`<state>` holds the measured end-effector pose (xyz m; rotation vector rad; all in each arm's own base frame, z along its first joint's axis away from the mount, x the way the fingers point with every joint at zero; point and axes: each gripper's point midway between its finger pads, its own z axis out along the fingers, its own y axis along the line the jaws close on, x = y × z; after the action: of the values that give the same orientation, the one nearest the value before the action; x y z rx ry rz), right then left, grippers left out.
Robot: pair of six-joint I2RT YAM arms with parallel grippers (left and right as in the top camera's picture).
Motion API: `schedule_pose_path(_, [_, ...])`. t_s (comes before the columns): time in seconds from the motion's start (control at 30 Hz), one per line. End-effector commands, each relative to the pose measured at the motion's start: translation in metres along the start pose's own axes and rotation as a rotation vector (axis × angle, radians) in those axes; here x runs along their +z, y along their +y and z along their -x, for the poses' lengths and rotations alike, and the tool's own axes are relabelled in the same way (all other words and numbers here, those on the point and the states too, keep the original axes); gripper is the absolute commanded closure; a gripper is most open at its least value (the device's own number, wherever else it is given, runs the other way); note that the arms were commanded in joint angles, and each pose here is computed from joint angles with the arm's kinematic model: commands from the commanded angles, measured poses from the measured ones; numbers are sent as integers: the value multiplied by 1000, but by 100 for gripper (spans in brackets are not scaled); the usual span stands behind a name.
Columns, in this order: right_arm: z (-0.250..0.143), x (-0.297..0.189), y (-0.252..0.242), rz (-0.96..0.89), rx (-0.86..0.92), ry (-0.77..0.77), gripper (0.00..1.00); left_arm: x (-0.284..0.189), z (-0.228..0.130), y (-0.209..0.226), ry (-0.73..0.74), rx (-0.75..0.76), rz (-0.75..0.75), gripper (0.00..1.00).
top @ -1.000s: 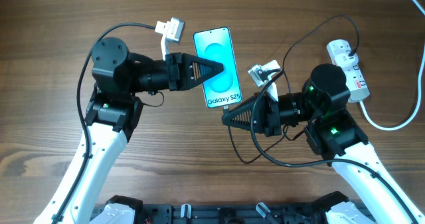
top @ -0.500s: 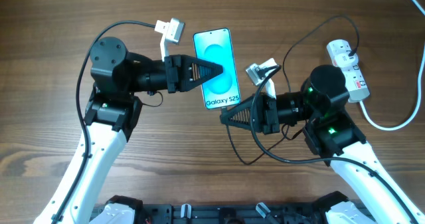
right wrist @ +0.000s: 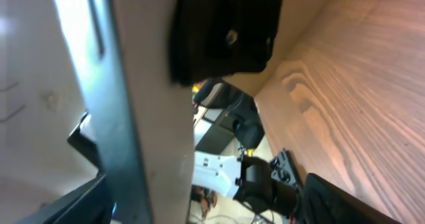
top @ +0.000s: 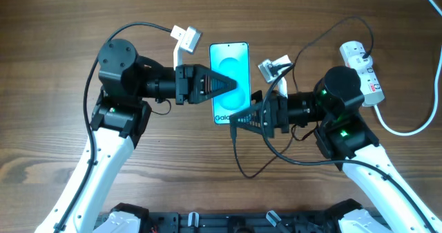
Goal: Plug charger to phone and switch on socket
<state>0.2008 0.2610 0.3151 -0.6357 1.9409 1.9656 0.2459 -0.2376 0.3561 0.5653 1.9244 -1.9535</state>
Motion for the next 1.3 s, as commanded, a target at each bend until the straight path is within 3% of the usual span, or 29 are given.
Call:
schedule_pose_path(0.0, [-12,-1,12,61,-36,86,14,-1,9,0,-43,81,22,96])
schedule_pose_path(0.4, [-7,0,-2,13,-55,38,68,-2,20,12,-117,10,76,96])
schedule_pose_path(0.57, [-1,0,-7,-12,-50,5,80,-2,15,16,-100,-20,80,96])
schedule_pose_path(0.63, [0,0,-8,-19,-36,-5,96,-2,13,14,-88,-19,72,96])
schedule_pose_path(0.9, [10,0,-8,-36,-26,-50,96,0,-5,3,17,4,6,96])
schedule_pose_path(1.17, [20,1,-14,-41,-37,-83,96,-1,-13,11,37,-94,17,96])
schedule_pose_path(1.2, [21,2,-16,-42,-17,-83,89,-1,-13,11,36,-94,17,96])
schedule_pose_path(1.23, [21,2,-17,-41,-7,-83,55,-1,-13,11,35,-94,18,96])
schedule_pose_path(1.27, [22,2,-18,-40,-10,-84,13,-1,-12,11,30,-93,22,96])
